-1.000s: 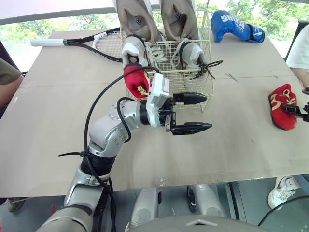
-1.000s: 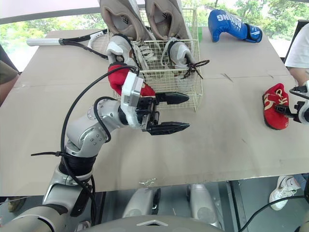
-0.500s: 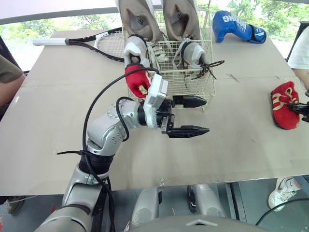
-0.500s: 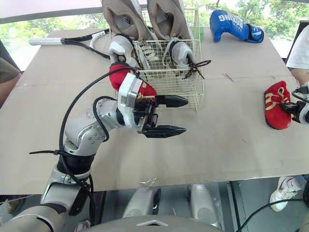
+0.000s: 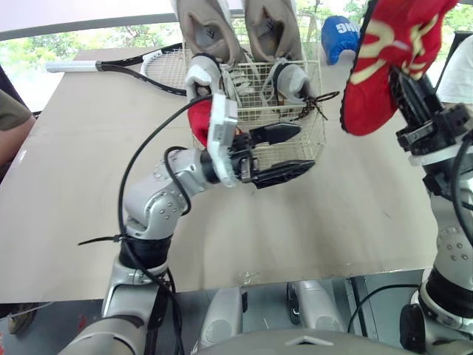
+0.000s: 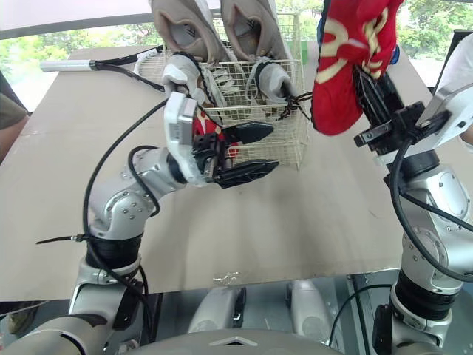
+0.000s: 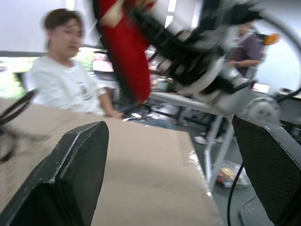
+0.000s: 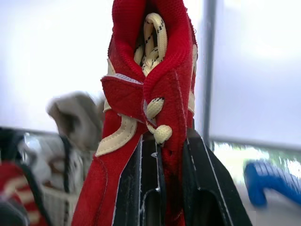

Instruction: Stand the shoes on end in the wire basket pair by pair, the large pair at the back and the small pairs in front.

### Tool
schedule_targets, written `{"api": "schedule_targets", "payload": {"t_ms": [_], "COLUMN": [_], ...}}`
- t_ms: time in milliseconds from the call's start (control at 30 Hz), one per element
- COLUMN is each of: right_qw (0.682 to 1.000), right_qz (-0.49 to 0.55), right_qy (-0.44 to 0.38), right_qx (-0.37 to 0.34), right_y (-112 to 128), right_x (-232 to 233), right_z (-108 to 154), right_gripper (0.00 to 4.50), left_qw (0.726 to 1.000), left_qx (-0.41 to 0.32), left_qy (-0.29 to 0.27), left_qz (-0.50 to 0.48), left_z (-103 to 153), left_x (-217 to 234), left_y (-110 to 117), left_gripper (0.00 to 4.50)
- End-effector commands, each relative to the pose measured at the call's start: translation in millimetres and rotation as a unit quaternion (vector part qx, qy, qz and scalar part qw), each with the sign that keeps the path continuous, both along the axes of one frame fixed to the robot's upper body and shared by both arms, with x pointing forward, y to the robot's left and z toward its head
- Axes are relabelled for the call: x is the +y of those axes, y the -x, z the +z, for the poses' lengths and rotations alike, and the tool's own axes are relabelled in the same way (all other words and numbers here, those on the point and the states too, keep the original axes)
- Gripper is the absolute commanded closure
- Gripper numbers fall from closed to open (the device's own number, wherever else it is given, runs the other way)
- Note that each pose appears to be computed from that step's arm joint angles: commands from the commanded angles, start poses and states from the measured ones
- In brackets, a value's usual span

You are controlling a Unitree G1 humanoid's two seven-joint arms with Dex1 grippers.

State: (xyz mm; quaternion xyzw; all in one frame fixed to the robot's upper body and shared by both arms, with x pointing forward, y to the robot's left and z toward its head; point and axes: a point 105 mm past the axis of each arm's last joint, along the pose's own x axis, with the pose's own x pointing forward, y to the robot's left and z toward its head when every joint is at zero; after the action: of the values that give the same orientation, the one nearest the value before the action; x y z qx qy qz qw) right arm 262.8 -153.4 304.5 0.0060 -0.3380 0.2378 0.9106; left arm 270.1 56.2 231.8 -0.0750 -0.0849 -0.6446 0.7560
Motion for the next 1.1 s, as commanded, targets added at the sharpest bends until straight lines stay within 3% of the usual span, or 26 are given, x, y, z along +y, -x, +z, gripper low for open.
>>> {"api": "schedule_targets", "payload": {"t_ms": [33, 300, 567, 767, 867, 933, 967, 1067, 1100], "right_qw": [0.997, 0.992, 0.991, 0.997, 0.997, 0.998, 0.998, 0.998, 0.998], "right_qz": [0.021, -0.012, -0.023, -0.038, -0.040, -0.029, -0.025, -0.005, 0.000], "right_qy": [0.057, 0.072, 0.073, 0.054, 0.060, 0.055, 0.052, 0.059, 0.056], "right_qx": [-0.053, -0.101, -0.112, -0.046, -0.030, -0.018, -0.017, -0.014, -0.013], "right_y": [3, -31, -49, -78, -79, -74, -71, -60, -57], "right_x": [44, 74, 90, 93, 94, 94, 93, 88, 85], "right_z": [6, -14, -43, -97, -114, -122, -123, -123, -122], "right_gripper": [4.47, 4.47, 4.47, 4.47, 3.43, 2.26, 1.93, 0.38, 0.09], "left_qw": [1.000, 0.994, 0.987, 0.983, 0.983, 0.983, 0.983, 0.983, 0.982], "left_qx": [0.001, 0.005, -0.014, -0.024, -0.031, -0.030, -0.028, -0.016, -0.007], "left_qy": [-0.013, -0.028, -0.012, -0.011, -0.014, -0.014, -0.015, -0.026, -0.028], "left_qz": [0.019, 0.103, 0.159, 0.182, 0.180, 0.182, 0.182, 0.183, 0.186], "left_z": [1, -20, -19, -25, -25, -25, -26, -34, -36], "left_x": [26, 67, 72, 78, 77, 79, 80, 82, 83], "left_y": [18, 40, 37, 30, 30, 30, 30, 30, 30], "left_gripper": [0.00, 0.00, 0.00, 0.00, 0.00, 0.00, 0.00, 0.00, 0.00]}}
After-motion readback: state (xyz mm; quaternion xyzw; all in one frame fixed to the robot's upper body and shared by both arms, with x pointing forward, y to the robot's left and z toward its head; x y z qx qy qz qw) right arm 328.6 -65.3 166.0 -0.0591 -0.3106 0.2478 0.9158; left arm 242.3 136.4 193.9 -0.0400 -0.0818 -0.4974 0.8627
